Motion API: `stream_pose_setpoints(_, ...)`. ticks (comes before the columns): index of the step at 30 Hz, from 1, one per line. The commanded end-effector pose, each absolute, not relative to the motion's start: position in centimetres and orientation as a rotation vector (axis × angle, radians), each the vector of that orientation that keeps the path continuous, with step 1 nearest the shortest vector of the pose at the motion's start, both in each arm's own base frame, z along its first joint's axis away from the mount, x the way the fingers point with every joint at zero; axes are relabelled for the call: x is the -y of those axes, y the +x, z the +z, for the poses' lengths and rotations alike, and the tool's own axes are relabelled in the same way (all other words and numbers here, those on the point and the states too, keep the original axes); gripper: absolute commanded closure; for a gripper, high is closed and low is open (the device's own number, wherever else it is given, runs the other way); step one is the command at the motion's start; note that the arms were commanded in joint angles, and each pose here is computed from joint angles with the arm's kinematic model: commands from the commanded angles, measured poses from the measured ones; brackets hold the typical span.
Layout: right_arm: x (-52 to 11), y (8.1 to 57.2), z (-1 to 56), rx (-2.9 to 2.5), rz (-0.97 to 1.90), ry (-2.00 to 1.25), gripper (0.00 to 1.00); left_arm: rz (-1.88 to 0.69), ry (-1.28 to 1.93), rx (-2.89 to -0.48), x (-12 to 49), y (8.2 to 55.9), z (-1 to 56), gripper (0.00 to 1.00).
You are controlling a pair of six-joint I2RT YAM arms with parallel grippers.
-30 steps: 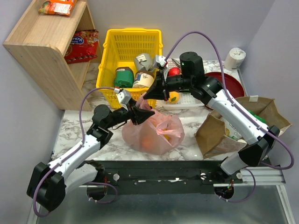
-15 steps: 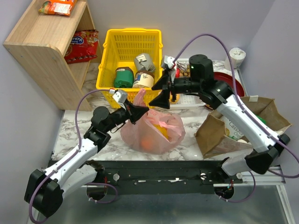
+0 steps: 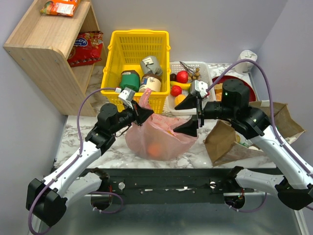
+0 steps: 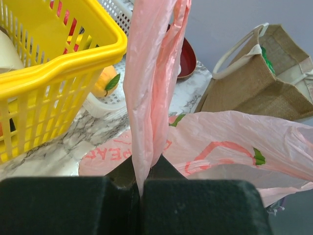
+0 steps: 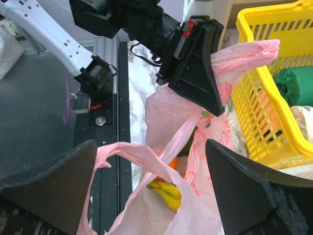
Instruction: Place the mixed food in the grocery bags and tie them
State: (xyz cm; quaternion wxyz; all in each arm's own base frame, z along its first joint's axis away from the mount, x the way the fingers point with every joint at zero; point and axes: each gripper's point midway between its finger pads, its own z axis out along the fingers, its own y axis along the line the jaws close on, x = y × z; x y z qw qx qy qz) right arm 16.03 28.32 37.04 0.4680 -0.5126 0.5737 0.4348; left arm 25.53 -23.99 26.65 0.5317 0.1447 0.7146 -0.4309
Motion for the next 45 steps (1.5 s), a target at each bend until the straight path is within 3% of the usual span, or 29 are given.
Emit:
stream_pose_setpoints(1, -28.4, 15.4, 36.1, -1.433, 1.110, -1.274, 0.00, -0.999, 0.348, -1.731, 23.9, 25.7, 26.7, 1.00)
stream_pose_setpoints(6, -28.8, 14.4, 35.0, -1.456, 1.192, -1.303, 0.00, -0.977, 0.345, -1.737, 23.6, 26.0, 26.5, 1.00)
stream_pose_setpoints(15, -27.7, 12.2, 39.0, -1.369, 1.237, -1.256, 0.00, -0.963, 0.352, -1.740, 23.6, 26.1, 26.6, 1.00)
stream_pose_setpoints(20, -27.5, 11.5, 38.4, -1.376, 1.246, -1.274, 0.00, -0.956, 0.354, -1.738, 23.5, 26.1, 26.9, 1.00)
stream_pose_setpoints(28, -28.5, 14.0, 34.1, -1.485, 1.166, -1.279, 0.00, -0.959, 0.362, -1.737, 23.4, 25.8, 27.1, 1.00)
stream_pose_setpoints(45, -33.0, 17.7, 30.9, -1.400, 1.174, -1.348, 0.00, -1.016, 0.376, -1.717, 23.8, 25.0, 27.5, 1.00)
